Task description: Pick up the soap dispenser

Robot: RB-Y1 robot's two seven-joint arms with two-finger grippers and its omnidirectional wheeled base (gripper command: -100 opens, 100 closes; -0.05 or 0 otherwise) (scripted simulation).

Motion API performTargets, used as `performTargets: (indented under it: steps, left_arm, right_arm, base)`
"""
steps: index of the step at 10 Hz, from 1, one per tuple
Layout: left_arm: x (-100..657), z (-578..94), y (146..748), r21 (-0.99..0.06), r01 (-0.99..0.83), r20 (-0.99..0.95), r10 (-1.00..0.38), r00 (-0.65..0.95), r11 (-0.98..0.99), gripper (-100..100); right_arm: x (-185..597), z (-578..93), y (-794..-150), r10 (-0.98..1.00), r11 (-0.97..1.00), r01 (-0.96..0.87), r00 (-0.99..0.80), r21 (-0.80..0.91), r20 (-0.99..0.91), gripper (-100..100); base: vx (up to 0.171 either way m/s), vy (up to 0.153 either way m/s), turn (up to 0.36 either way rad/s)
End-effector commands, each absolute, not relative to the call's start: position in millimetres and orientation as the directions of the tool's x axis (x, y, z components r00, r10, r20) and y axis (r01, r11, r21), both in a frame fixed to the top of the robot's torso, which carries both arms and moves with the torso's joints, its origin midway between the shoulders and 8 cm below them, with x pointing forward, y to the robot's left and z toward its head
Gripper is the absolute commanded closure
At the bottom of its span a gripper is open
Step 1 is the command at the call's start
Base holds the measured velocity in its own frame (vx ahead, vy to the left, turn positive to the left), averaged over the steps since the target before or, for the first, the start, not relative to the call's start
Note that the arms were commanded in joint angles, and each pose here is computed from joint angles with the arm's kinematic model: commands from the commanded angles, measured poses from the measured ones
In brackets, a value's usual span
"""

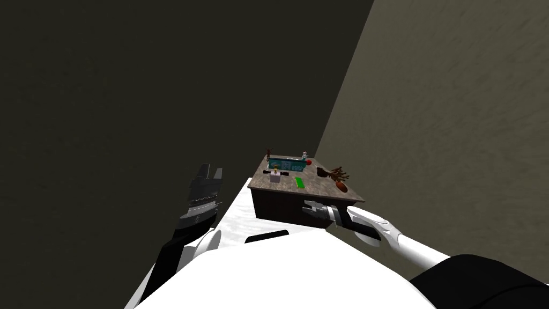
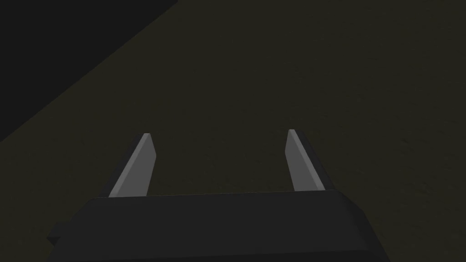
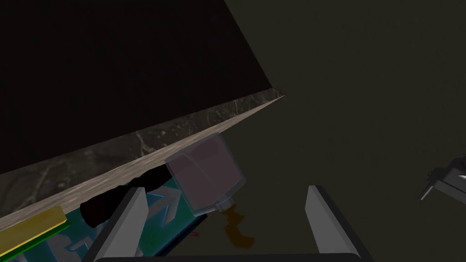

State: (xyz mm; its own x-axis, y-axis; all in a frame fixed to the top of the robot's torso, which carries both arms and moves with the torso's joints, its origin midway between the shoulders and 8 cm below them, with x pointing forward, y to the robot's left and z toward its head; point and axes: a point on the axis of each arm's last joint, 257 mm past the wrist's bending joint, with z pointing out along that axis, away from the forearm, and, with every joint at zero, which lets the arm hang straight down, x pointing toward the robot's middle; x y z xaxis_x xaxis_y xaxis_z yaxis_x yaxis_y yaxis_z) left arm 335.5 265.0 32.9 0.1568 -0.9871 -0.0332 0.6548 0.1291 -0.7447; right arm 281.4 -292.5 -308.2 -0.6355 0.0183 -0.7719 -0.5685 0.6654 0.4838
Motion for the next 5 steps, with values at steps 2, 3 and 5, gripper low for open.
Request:
performTargets:
  steps: [2,3,5]
  left_arm:
    - [335,33,265,-0.745,0.655,-0.033,-0.987,0.157,0.129,0]
    - [335,33,265,-0.745,0.655,-0.033,-0.987,0.157,0.129,0]
    - [335,33,265,-0.745,0.655,-0.033,-0.987,0.157,0.129,0]
  right_arm:
    - [277,-311,-310,-0.051,0.678,-0.581,-0.648,0.45,-0.76,-100]
    - [267,-319,-328,-0.114,0.687,-0.589,-0.666,0.425,-0.738,-100]
    - [258,-324,-352,-0.192,0.698,-0.601,-0.681,0.389,-0.707,-100]
  base:
    - [0.009,-0.017,0.036]
    - [0.009,-0.001,0.21]
    - [0.017,-0.006,0.214]
